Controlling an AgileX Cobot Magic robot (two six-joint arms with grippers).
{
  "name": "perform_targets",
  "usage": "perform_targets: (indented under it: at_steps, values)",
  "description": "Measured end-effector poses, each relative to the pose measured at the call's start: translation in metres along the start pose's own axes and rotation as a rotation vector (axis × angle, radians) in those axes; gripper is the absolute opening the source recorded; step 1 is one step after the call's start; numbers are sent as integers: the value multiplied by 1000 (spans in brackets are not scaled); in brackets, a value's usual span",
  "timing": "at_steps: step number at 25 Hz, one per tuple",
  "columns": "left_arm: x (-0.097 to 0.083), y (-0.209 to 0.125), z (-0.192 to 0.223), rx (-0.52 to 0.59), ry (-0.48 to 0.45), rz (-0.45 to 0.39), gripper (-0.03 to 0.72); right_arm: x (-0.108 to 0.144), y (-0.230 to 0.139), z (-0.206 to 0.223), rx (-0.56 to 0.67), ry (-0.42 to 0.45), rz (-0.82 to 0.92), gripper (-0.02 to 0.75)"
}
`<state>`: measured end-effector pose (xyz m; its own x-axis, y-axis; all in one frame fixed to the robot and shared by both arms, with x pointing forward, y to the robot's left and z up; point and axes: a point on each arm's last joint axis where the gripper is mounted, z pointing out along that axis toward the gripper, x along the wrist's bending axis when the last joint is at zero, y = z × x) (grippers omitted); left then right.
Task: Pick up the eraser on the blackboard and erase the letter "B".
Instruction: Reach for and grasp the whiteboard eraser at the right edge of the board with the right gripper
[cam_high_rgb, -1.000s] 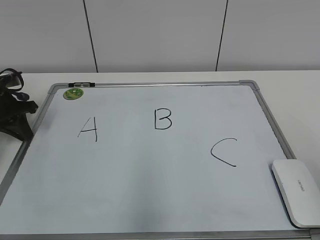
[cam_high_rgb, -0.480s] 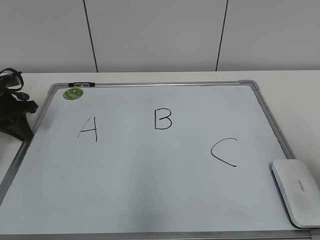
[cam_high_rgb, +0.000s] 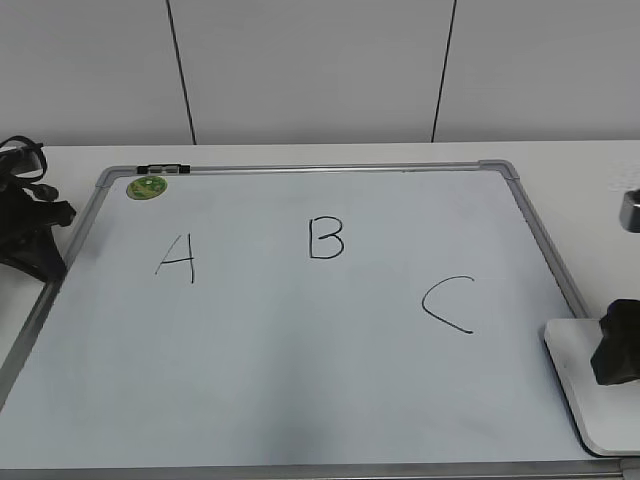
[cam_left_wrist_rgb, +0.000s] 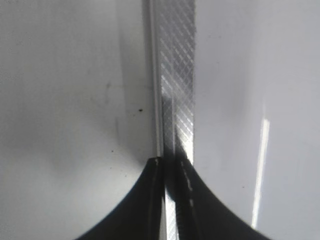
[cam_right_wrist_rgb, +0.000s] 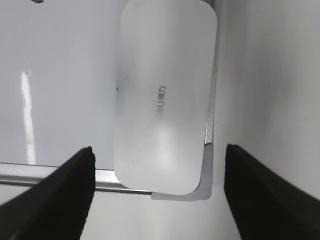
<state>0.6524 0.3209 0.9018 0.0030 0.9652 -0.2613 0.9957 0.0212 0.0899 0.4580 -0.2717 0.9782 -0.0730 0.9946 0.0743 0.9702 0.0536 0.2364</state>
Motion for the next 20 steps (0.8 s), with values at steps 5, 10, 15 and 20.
perform_targets:
  at_steps: [5, 10, 15, 20]
  values:
    - [0, 0, 0, 0, 0, 0, 29, -1, 7, 18, 24, -5, 5, 608]
    - [0, 0, 0, 0, 0, 0, 29, -2, 17, 33, 59, -8, 1, 608]
    - [0, 0, 0, 0, 0, 0, 29, -3, 29, 44, 78, -10, -2, 608]
    - [0, 0, 0, 0, 0, 0, 29, -3, 32, 56, 117, -13, -1, 608]
